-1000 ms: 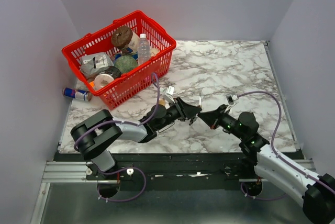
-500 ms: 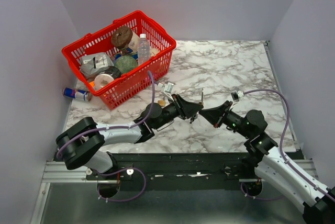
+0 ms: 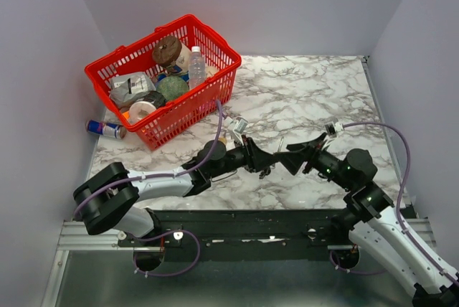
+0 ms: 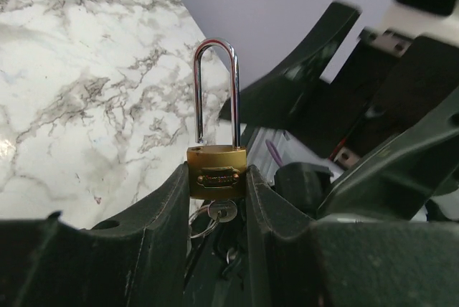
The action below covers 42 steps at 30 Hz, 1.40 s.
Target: Unlock with the key
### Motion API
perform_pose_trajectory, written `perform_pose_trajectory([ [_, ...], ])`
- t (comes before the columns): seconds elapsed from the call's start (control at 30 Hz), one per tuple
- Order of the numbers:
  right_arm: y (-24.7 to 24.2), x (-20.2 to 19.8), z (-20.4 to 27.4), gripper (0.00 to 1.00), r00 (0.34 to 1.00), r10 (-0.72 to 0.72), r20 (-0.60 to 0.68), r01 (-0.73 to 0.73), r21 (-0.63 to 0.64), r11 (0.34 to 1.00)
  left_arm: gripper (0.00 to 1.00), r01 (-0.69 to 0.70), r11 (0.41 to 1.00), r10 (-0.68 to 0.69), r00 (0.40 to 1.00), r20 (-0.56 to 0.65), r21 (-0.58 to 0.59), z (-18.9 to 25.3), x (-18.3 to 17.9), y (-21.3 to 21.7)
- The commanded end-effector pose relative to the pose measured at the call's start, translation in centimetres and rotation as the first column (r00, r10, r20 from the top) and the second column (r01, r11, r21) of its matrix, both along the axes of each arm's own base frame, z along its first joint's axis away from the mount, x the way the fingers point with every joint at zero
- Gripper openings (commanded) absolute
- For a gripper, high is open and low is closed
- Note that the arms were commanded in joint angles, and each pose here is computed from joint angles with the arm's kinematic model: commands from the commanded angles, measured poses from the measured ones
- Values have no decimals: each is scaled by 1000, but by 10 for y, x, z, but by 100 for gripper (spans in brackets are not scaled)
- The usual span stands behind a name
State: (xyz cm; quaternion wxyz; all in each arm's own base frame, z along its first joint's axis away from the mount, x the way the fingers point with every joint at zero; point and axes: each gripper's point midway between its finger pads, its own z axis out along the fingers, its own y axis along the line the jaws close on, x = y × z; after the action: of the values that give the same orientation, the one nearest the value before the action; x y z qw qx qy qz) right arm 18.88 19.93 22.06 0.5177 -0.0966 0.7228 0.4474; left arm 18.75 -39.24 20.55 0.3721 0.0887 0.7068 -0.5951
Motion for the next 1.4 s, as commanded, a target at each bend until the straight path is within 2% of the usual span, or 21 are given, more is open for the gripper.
perform_pose_trajectory([
  [0.0, -7, 7, 27, 86, 998, -38, 46, 40, -41, 998, 0, 117, 993, -118, 989, 92, 18, 3, -21, 10],
  [0.1, -7, 11, 40, 88, 996, -31, 82, 36, -59, 998, 0, 209, 977, -212, 968, 137, 36, 2, -37, 16],
  [0.37, 23, -9, 44, 86, 968, 234, 90, -224, -115, 968, 0, 327, 944, -326, 924, 200, 28, 4, -62, 38],
  [0.53, 36, -36, 39, 81, 907, 416, 73, -406, -114, 906, 0, 354, 935, -352, 906, 234, 34, 10, -66, 45],
  [0.7, 39, -41, 26, 74, 887, 460, 37, -454, -118, 883, 0, 377, 925, -374, 894, 248, 34, 14, -69, 45],
  [0.8, 40, -40, 22, 64, 887, 462, 21, -456, -116, 882, 0, 373, 927, -369, 895, 249, 33, 15, -69, 46],
  [0.83, 40, -41, 20, 56, 884, 468, 15, -464, -114, 879, 0, 367, 929, -364, 897, 250, 33, 15, -68, 46],
  [0.9, 41, -40, 18, 46, 884, 468, 4, -464, -111, 879, 0, 354, 934, -352, 901, 253, 41, 13, -67, 48],
  [0.93, 41, -39, 17, 37, 886, 465, -3, -462, -110, 880, 0, 337, 940, -338, 909, 245, 49, 11, -64, 49],
  [1.0, 41, -39, 15, 33, 887, 461, -15, -460, -107, 882, 0, 322, 945, -326, 913, 244, 60, 8, -62, 49],
  [1.13, 41, -36, 11, 17, 894, 447, -38, -448, -100, 888, 0, 304, 950, -313, 919, 239, 75, 6, -60, 52],
  [1.2, 42, -37, 10, 21, 890, 454, -40, -456, -102, 884, 0, 312, 947, -321, 916, 239, 74, 6, -62, 53],
  [1.23, 42, -37, 10, 33, 887, 461, -38, -462, -102, 881, 0, 318, 946, -325, 914, 241, 66, 8, -63, 53],
  [1.27, 42, -38, 9, 37, 884, 467, -38, -468, -102, 878, 0, 330, 942, -335, 910, 243, 63, 10, -65, 53],
  [1.33, 44, -41, 10, 45, 873, 487, -35, -488, -99, 867, 0, 336, 940, -340, 908, 243, 60, 11, -67, 54],
  [1.37, 44, -42, 9, 45, 870, 492, -35, -493, -98, 864, 0, 330, 942, -336, 910, 243, 64, 10, -66, 54],
])
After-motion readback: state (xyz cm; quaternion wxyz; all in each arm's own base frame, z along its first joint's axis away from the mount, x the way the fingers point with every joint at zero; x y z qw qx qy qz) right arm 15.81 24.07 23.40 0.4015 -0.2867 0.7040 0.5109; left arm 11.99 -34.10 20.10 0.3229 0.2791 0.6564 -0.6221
